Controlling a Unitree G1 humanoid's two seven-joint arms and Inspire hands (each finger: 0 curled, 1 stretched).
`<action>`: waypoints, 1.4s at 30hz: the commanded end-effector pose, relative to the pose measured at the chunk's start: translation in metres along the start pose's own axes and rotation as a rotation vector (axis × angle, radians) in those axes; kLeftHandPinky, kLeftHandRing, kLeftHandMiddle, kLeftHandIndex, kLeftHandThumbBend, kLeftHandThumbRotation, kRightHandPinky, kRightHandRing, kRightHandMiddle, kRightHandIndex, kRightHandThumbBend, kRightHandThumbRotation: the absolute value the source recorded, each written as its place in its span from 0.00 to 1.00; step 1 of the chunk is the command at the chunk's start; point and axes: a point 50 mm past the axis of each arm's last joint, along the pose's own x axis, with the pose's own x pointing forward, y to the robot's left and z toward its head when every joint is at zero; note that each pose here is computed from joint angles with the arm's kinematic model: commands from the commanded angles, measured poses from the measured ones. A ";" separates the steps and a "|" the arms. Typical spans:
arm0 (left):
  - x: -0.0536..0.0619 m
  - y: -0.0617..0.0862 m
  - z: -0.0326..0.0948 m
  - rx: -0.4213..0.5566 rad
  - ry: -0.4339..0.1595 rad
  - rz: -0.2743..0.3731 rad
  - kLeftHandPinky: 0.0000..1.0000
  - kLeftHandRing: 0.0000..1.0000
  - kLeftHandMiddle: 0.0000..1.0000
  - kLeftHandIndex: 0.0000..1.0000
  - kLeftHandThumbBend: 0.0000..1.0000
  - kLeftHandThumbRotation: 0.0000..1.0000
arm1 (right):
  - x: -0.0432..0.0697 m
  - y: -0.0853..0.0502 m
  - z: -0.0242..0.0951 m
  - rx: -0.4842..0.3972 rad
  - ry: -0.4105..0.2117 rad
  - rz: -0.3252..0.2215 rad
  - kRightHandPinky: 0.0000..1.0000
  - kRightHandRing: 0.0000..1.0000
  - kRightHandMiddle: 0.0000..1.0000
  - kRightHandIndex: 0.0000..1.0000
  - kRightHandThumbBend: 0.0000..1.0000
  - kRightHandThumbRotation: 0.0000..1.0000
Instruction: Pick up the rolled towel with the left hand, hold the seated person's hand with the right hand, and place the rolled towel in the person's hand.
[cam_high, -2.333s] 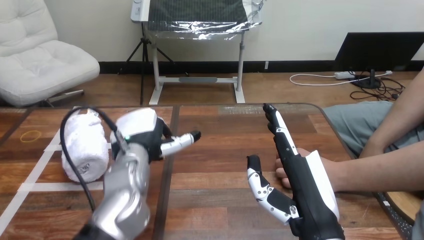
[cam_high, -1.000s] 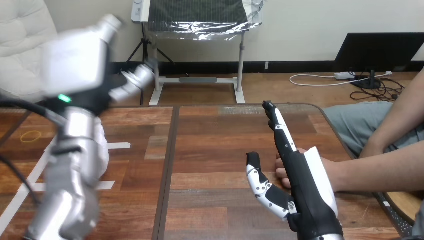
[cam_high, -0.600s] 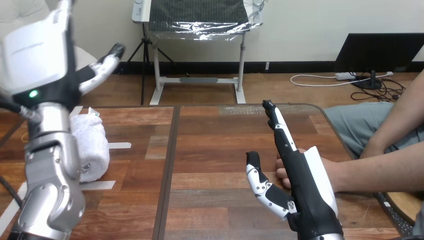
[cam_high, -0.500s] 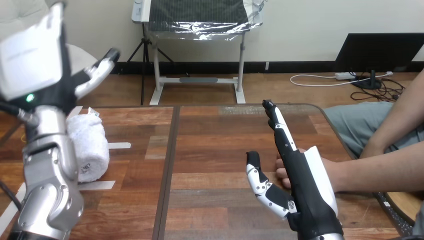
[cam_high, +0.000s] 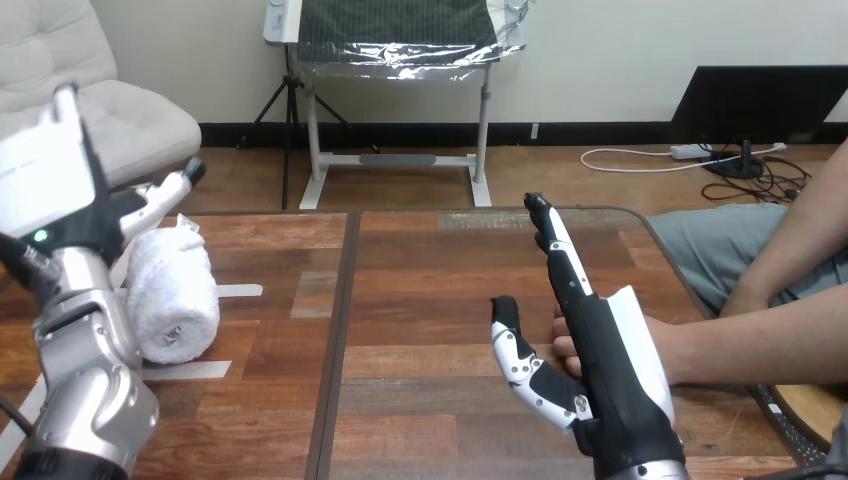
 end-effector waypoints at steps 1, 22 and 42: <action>0.024 0.025 0.020 -0.065 0.001 0.072 0.83 0.86 0.90 0.97 0.88 0.91 | 0.014 -0.004 0.019 0.008 -0.102 -0.038 1.00 1.00 1.00 1.00 0.00 0.00; 0.041 -0.003 0.028 -0.039 0.110 -0.222 0.72 0.79 0.83 0.99 1.00 0.95 | 0.014 -0.007 0.019 -0.006 -0.087 -0.033 1.00 1.00 1.00 1.00 0.00 0.00; 0.040 -0.024 0.039 0.032 0.181 -0.483 0.72 0.80 0.88 1.00 1.00 0.95 | 0.013 -0.009 0.019 -0.028 -0.075 -0.027 1.00 1.00 1.00 1.00 0.00 0.00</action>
